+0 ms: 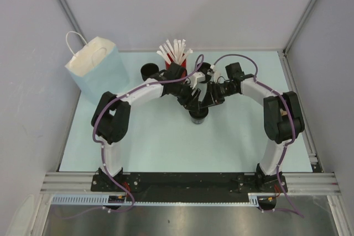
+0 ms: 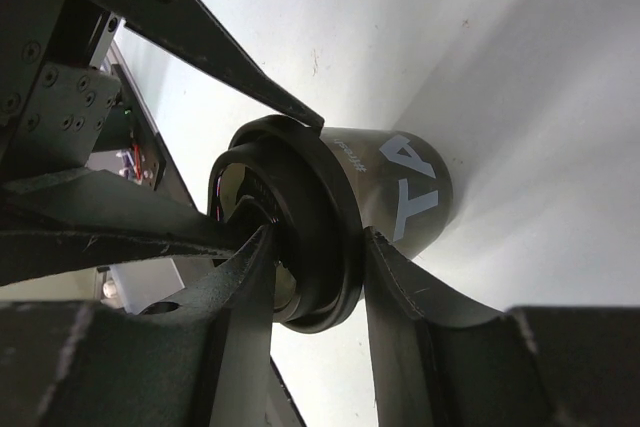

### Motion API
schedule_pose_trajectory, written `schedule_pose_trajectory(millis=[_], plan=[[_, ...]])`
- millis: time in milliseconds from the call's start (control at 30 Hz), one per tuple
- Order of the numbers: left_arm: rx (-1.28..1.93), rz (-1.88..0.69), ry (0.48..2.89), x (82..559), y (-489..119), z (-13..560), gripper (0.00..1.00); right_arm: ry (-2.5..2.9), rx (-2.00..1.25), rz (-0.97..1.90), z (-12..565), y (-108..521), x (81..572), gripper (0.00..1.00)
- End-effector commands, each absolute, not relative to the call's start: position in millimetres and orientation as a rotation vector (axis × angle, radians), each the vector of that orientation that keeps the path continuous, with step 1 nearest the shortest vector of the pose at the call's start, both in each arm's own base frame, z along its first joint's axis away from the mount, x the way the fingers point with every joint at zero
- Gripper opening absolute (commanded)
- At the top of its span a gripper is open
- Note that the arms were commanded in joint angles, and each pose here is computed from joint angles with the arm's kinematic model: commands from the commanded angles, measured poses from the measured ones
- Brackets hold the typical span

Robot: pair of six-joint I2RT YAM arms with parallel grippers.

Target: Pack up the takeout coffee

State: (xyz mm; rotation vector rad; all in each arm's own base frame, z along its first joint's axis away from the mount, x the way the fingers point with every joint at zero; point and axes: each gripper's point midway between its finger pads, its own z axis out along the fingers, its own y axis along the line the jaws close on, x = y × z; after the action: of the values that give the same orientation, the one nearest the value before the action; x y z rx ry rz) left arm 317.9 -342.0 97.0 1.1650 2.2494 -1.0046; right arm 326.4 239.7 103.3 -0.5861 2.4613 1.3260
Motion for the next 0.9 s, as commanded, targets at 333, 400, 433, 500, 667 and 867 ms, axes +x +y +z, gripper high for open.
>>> schedule_pose_trajectory(millis=[333, 400, 433, 500, 667, 867], plan=[[1.207, -0.794, 2.379, 336, -298, 56, 0.78, 2.477, -0.68, 1.273, 91, 246, 325, 0.33], [1.203, -0.833, 2.36, 336, -299, 63, 0.78, 2.471, -0.698, 1.26, 92, 246, 325, 0.33], [1.205, -0.873, 2.342, 334, -303, 69, 0.79, 2.471, -0.704, 1.26, 92, 246, 324, 0.33], [1.196, -0.906, 2.324, 335, -304, 76, 0.79, 2.465, -0.715, 1.254, 93, 247, 324, 0.33], [1.197, -1.063, 2.27, 325, -315, 91, 0.8, 2.458, -0.743, 1.238, 92, 247, 326, 0.33], [1.204, -1.139, 2.231, 319, -321, 98, 0.8, 2.469, -0.738, 1.204, 88, 245, 329, 0.33]])
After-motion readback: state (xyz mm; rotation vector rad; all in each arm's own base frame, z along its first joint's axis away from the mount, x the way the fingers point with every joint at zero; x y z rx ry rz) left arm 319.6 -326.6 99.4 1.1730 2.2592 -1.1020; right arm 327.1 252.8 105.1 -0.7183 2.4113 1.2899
